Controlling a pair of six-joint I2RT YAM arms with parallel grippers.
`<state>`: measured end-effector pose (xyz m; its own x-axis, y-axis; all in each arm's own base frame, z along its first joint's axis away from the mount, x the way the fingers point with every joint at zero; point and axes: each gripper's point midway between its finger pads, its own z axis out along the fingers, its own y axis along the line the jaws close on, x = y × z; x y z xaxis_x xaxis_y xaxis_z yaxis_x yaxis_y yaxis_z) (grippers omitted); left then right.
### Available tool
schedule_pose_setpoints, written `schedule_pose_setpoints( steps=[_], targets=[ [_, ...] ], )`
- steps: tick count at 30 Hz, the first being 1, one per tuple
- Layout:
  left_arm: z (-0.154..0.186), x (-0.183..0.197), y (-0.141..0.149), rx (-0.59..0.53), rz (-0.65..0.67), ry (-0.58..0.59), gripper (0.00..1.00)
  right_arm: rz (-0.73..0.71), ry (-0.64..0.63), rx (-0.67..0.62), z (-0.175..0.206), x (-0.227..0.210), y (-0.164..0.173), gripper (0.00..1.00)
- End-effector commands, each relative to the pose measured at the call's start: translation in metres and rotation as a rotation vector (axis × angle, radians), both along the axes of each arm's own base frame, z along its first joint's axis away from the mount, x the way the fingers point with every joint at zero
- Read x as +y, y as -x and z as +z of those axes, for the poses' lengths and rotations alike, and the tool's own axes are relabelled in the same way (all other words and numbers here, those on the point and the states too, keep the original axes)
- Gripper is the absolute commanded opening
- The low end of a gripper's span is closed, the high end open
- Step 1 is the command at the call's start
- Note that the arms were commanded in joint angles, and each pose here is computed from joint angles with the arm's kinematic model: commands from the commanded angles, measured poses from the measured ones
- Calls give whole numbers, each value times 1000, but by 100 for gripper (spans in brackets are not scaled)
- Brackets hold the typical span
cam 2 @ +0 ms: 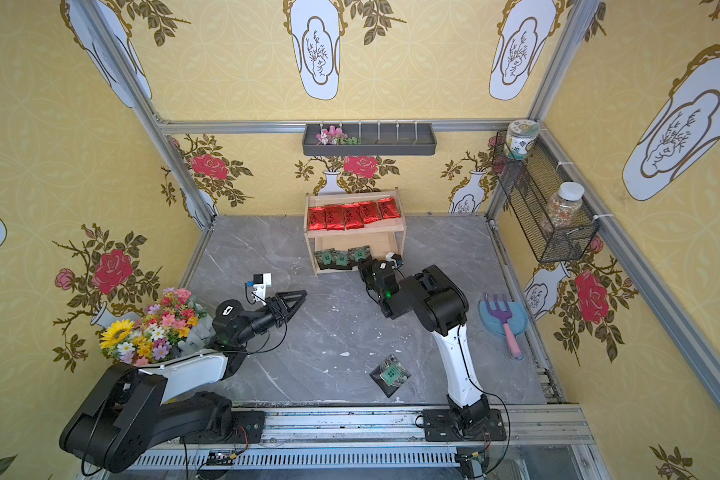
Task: Place the tea bags on the shelf by color
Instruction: Place the tea bag on the shelf.
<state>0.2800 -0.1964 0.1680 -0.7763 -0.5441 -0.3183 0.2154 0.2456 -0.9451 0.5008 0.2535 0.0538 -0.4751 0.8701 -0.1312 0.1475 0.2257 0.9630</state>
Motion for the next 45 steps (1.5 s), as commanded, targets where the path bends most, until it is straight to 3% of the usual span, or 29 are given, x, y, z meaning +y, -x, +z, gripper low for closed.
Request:
schedule_pose_setpoints(
  steps=[1,4,11,17,30,45],
  targets=[
    [0,0,-1,-10,-2,-10,54,-2,-3,4,-1,1,-2,11],
    [-1,1,-1,-8,1,-10,54,1,0,16,-1,2,-3,15],
    [-2,2,-2,-6,2,-11,54,5,21,47,5,2,-3,34],
    [-2,3,-2,-7,7,-11,54,41,78,153,5,4,-1,52],
    [-1,3,-2,-8,7,-11,54,147,219,401,-12,9,4,59],
    [-2,4,-3,-9,10,-14,54,141,289,427,1,4,17,59]
  ],
)
